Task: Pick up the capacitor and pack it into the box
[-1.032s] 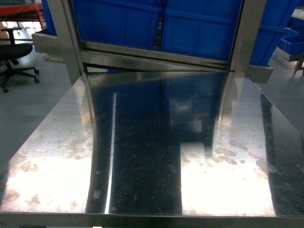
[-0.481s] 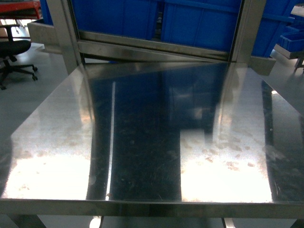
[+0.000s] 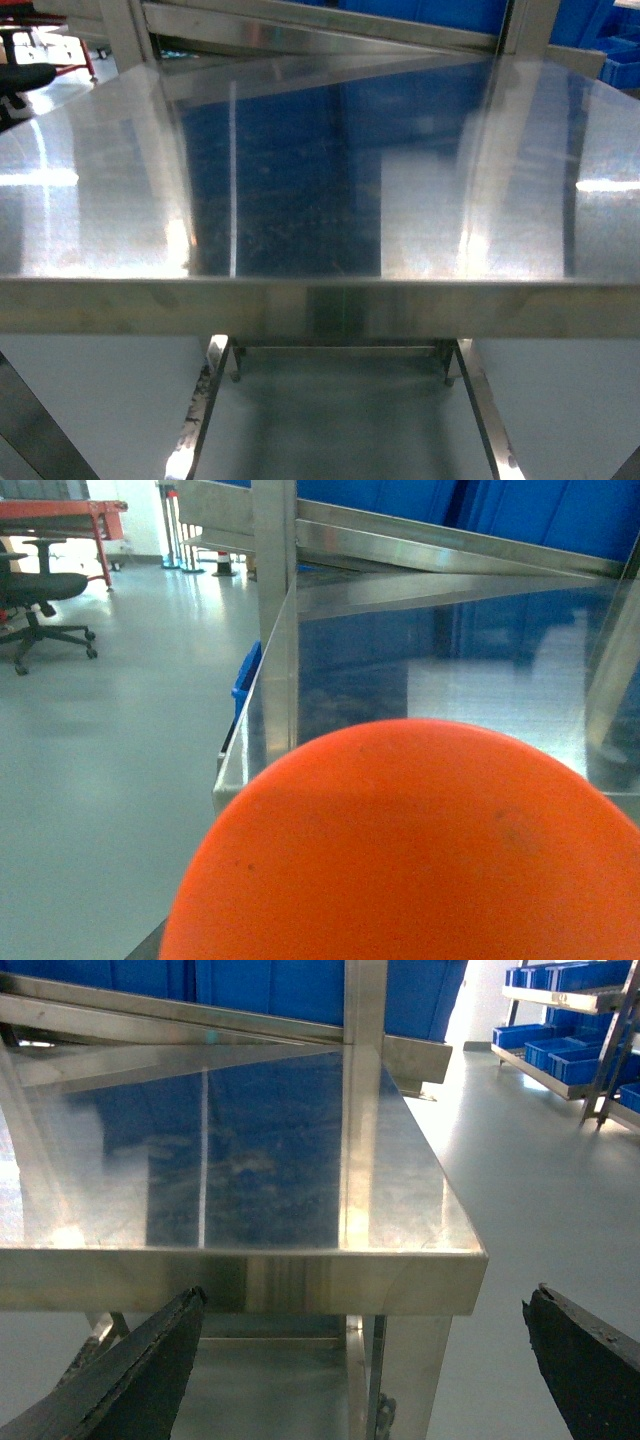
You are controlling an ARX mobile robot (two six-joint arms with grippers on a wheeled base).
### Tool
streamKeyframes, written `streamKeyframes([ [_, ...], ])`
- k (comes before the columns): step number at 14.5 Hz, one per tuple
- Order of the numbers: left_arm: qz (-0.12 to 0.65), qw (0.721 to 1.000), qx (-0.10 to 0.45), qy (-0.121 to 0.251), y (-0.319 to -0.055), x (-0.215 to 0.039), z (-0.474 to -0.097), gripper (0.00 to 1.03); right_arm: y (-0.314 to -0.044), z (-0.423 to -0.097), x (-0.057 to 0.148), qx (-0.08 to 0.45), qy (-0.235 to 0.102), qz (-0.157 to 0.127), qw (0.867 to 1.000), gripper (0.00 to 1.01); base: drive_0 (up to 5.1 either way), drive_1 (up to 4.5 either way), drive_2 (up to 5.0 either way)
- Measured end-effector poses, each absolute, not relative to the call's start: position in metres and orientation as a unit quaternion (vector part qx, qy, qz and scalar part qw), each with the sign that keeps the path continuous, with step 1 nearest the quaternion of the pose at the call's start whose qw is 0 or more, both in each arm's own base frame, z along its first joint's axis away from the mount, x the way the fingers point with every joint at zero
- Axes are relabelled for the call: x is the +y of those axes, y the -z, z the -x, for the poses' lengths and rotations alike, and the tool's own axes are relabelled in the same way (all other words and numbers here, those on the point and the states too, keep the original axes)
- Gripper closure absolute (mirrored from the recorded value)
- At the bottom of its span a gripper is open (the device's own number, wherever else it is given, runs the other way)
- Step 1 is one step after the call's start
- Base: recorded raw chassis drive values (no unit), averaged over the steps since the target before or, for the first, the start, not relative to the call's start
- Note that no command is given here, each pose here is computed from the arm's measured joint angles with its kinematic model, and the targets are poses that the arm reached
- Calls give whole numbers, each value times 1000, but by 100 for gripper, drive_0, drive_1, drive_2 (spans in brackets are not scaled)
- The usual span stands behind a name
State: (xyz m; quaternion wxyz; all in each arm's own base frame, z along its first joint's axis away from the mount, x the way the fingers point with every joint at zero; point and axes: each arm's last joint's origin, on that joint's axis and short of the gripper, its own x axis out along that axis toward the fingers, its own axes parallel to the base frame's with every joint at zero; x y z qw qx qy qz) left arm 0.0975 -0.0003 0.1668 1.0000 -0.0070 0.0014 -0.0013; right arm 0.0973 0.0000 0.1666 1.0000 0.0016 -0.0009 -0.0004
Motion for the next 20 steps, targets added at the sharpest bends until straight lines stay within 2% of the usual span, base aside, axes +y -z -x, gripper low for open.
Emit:
streamKeyframes([
  [20,7,1000,2,1,-167,0,-98,60,-167,-97,0,-1,0,-1,1000,3,0,0,0],
])
